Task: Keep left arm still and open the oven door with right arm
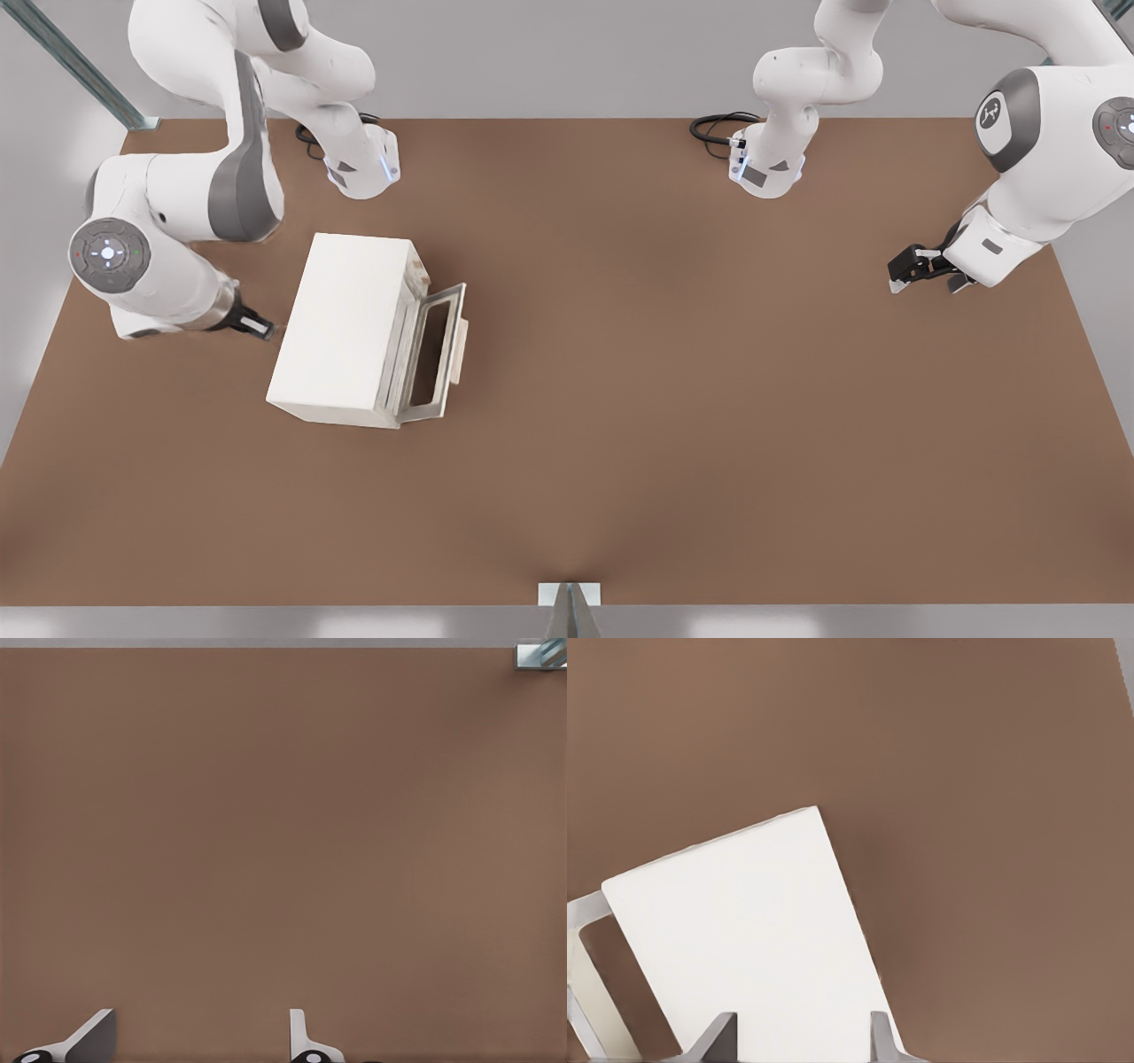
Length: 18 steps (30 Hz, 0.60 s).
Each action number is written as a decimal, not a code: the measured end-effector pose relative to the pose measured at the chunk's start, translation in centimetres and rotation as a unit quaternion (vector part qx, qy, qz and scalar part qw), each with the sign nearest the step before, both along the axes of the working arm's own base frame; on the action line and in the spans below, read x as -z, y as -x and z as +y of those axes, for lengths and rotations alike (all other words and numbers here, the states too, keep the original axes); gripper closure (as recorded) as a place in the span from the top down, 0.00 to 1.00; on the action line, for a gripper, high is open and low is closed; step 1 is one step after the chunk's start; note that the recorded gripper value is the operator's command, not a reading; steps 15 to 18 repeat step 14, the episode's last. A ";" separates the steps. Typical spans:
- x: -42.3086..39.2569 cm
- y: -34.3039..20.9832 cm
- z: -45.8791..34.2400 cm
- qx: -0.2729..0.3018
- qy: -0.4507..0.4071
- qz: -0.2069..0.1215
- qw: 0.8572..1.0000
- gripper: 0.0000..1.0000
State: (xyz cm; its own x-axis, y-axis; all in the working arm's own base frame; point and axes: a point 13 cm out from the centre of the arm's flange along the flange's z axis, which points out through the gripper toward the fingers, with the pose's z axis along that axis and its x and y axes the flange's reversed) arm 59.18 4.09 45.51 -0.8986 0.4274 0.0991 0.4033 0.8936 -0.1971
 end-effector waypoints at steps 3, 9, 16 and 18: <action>-1.9 -1.4 0.2 -0.029 -0.024 -0.028 0.999 1.00; -3.8 -2.3 0.3 -0.075 -0.047 -0.051 0.995 1.00; -3.9 -1.9 -0.2 -0.101 -0.053 -0.041 0.993 1.00; -3.9 -1.9 -0.2 -0.101 -0.053 -0.041 0.993 1.00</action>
